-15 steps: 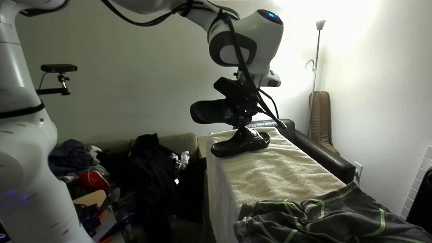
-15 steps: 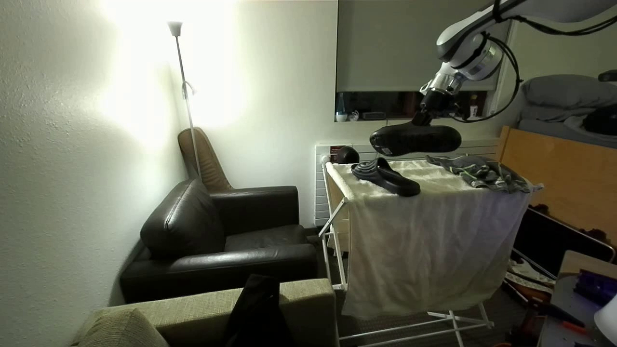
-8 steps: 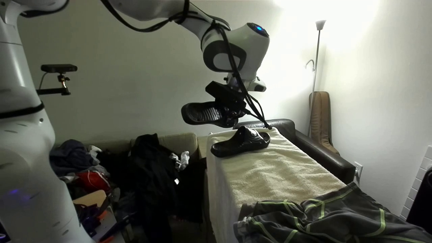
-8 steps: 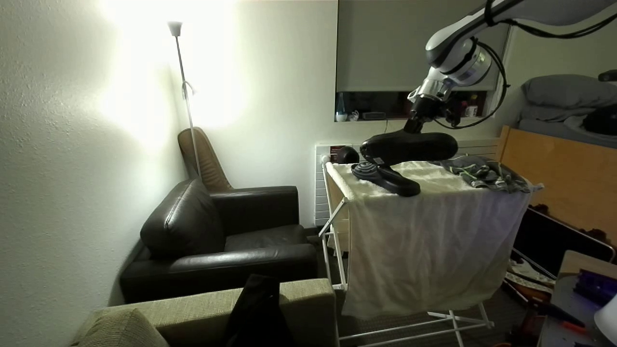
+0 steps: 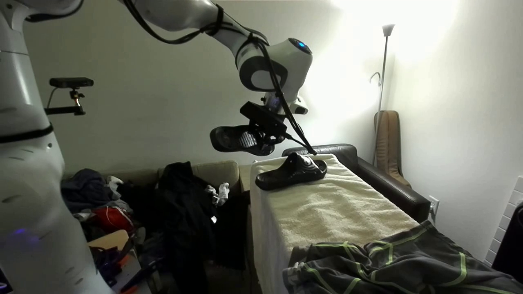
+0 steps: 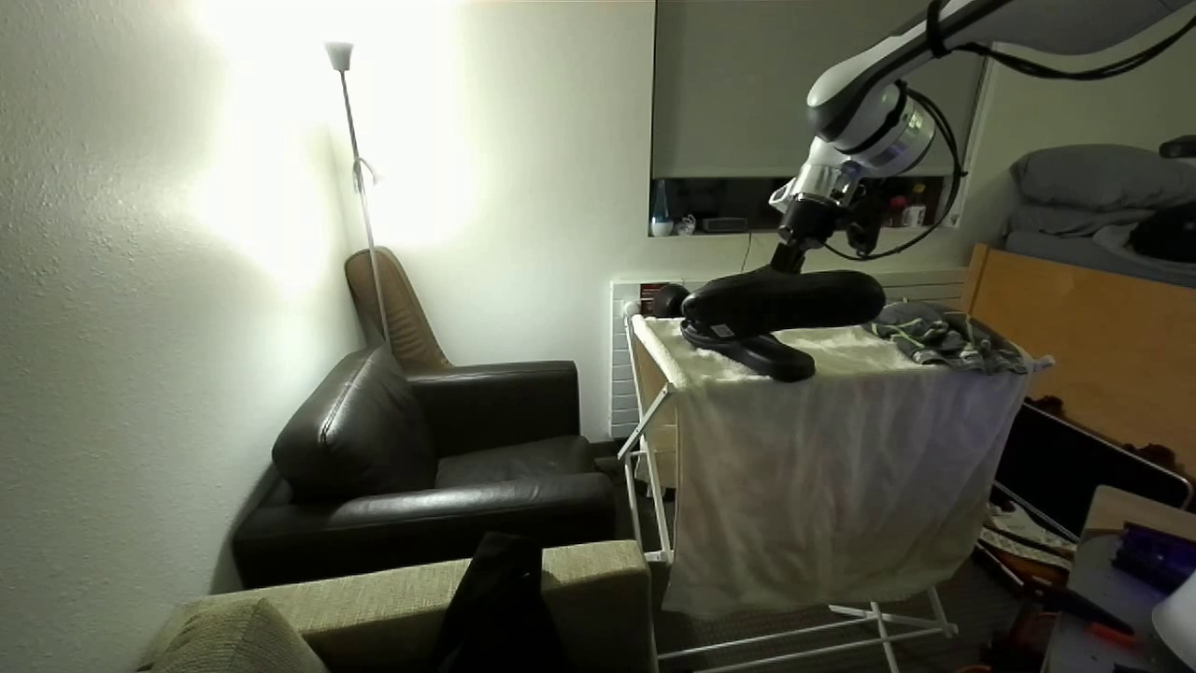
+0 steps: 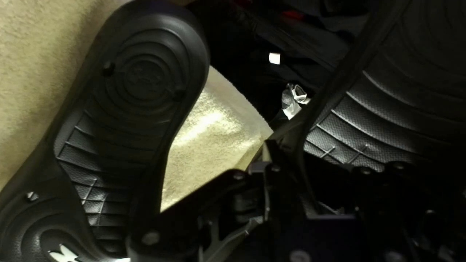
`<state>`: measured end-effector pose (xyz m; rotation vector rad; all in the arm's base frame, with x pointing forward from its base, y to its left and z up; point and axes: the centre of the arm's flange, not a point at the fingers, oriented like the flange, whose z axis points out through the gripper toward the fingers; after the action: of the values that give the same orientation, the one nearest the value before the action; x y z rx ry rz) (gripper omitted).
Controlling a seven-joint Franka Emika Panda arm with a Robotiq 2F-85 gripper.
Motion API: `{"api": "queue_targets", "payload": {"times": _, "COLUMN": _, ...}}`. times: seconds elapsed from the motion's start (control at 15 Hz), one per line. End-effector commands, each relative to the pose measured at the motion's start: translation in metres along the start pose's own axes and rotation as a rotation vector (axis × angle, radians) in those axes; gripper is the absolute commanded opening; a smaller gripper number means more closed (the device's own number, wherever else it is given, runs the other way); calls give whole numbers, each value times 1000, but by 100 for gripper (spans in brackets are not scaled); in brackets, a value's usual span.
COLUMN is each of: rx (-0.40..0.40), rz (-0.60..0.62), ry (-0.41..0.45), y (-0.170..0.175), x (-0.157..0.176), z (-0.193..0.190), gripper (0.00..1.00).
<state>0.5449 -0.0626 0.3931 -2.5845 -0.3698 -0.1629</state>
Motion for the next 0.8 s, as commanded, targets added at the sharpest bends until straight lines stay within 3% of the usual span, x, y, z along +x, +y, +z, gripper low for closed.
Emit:
{"api": "queue_targets", "payload": {"times": 0.0, "rx": 31, "rz": -40, "ry": -57, "y": -20, "x": 1, "z": 7, "gripper": 5}}
{"api": "queue_targets", "payload": {"times": 0.33, "rx": 98, "rz": -71, "ry": -156, "y": -38, "x": 0, "z": 25, "gripper": 5}}
{"api": "queue_targets", "payload": {"times": 0.73, "rx": 95, "rz": -105, "ry": -209, "y": -48, "x": 2, "z": 42, "gripper": 5}}
